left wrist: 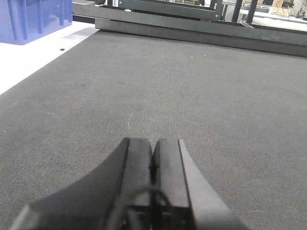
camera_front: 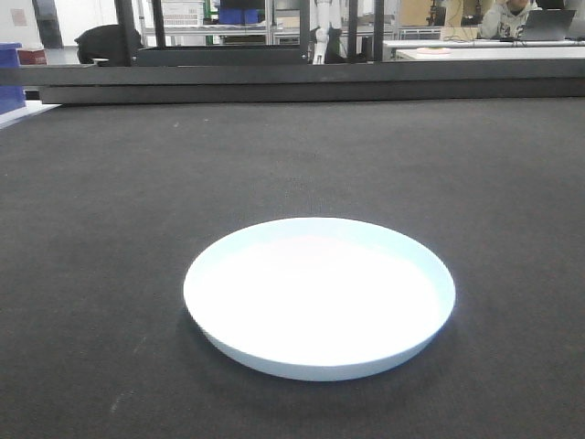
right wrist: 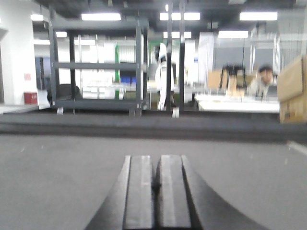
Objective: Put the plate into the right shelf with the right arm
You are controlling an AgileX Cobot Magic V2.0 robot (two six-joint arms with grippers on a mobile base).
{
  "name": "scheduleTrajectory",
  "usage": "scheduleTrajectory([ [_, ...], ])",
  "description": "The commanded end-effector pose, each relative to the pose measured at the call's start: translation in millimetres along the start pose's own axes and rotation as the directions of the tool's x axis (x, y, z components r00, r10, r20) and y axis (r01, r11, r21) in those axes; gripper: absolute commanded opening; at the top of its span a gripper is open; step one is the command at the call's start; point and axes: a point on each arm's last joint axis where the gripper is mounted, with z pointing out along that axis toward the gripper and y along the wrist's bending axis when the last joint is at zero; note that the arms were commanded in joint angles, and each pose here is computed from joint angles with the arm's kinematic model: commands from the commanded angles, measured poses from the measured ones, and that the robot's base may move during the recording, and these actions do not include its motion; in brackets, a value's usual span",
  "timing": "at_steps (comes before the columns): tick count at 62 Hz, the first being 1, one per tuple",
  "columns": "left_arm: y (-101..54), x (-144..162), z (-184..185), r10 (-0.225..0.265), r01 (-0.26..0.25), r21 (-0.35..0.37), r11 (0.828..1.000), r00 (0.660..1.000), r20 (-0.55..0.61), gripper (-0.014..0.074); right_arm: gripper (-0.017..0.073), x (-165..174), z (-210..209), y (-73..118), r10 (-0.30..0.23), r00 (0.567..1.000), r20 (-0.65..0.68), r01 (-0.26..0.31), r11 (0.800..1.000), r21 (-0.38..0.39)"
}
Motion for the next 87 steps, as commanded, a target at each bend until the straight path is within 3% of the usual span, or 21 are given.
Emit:
scheduleTrajectory([
  [1, 1.1, -5, -1, -0.015, 0.016, -0.011, 1.000, 0.996, 0.089, -0.0128, 0.0055, -37, 3, 2.2, -0.065, 0.992, 0.106, 0.066, 0.998, -0.009],
  [16, 1.1, -5, -1, -0.015, 0.016, -0.011, 1.000, 0.996, 0.089, -0.0128, 0.0055, -76, 28, -0.5, -0.078, 0.980, -0.181, 0.082, 0.996, 0.017],
  [29, 1.1, -5, -1, -0.015, 0.016, -0.011, 1.000, 0.996, 0.089, -0.0128, 0.0055, -83, 73, -2.5, -0.061, 0.880, -0.471, 0.082, 0.996, 0.024],
  [33, 1.1, -5, -1, -0.015, 0.016, -0.011, 1.000, 0.996, 0.089, -0.0128, 0.0055, -81, 92, -1.2, -0.019, 0.841, -0.541, 0.040, 0.999, 0.028],
  [38, 1.1, -5, -1, -0.015, 0.016, -0.011, 1.000, 0.996, 0.089, -0.0128, 0.0055, -79, 114, 2.3, 0.073, 0.793, -0.605, -0.054, 0.997, 0.049],
  [42, 1.1, -5, -1, -0.015, 0.016, -0.011, 1.000, 0.996, 0.089, -0.0128, 0.0055, -71, 134, 6.5, 0.160, 0.719, -0.677, -0.144, 0.986, 0.080],
  [48, 1.1, -5, -1, -0.015, 0.016, -0.011, 1.000, 0.996, 0.089, -0.0128, 0.0055, -63, 157, 12.2, 0.182, 0.633, -0.753, -0.181, 0.980, 0.084],
  [62, 1.1, -5, -1, -0.015, 0.016, -0.011, 1.000, 0.996, 0.089, -0.0128, 0.0055, -29, 193, 44.3, 0.075, 0.429, -0.900, -0.200, 0.980, -0.014],
  [71, 1.1, -5, -1, -0.015, 0.016, -0.011, 1.000, 0.996, 0.089, -0.0128, 0.0067, -6, 208, 68.8, 0.035, 0.258, -0.966, -0.211, 0.977, -0.021],
  [75, 1.1, -5, -1, -0.015, 0.016, -0.011, 1.000, 0.996, 0.089, -0.0128, 0.0148, 2, 214, 79.6, 0.021, 0.205, -0.979, -0.198, 0.980, -0.020],
  [87, 1.1, -5, -1, -0.015, 0.016, -0.011, 1.000, 0.996, 0.089, -0.0128, 0.0627, 28, 230, 110.1, 0.031, 0.095, -0.995, -0.162, 0.987, 0.016],
])
